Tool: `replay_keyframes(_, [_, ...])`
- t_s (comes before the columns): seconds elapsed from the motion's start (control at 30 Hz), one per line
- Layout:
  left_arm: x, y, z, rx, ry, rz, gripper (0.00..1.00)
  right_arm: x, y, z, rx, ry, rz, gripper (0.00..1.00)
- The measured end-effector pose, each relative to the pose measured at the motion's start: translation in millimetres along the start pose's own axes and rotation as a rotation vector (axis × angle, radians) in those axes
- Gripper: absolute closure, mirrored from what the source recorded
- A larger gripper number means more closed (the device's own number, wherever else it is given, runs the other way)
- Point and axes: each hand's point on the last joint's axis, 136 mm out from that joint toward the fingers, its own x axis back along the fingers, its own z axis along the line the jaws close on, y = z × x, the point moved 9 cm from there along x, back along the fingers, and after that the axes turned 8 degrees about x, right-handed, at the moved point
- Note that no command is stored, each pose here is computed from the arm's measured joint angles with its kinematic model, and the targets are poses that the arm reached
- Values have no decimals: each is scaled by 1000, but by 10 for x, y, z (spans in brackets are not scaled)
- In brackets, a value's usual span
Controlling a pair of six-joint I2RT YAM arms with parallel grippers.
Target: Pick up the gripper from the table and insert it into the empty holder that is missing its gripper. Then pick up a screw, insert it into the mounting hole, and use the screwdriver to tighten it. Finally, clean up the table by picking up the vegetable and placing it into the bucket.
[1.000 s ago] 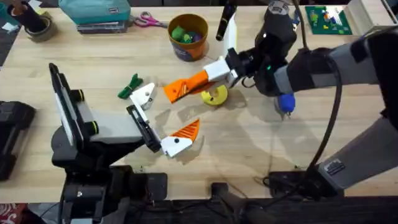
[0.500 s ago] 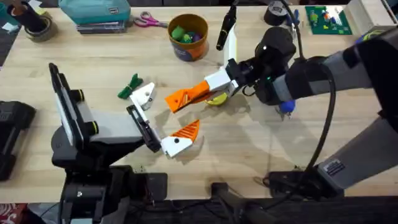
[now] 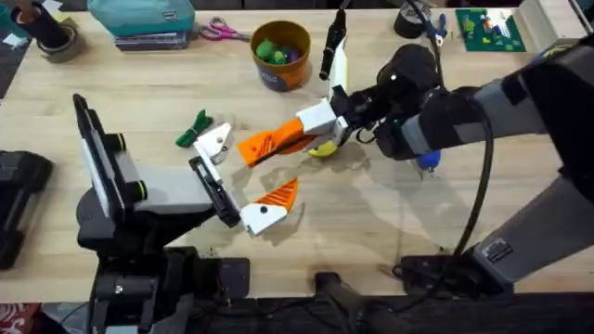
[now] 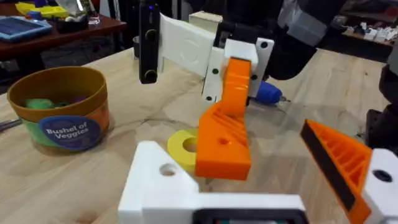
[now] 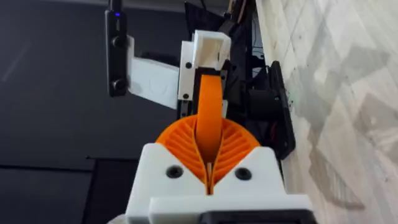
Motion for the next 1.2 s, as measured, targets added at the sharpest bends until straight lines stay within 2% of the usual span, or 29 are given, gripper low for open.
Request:
replay_keyframes(0.67, [0,0,0,0,0,0,15,-152,29,30,4,8,-2,993])
replay_keyframes(0.83, [0,0,0,0,0,0,15,-159,35,-55,-21,4,-15,993])
replay_keyframes(1.2, [0,0,0,0,0,0,15,-169,40,-25,18,9,-20,993])
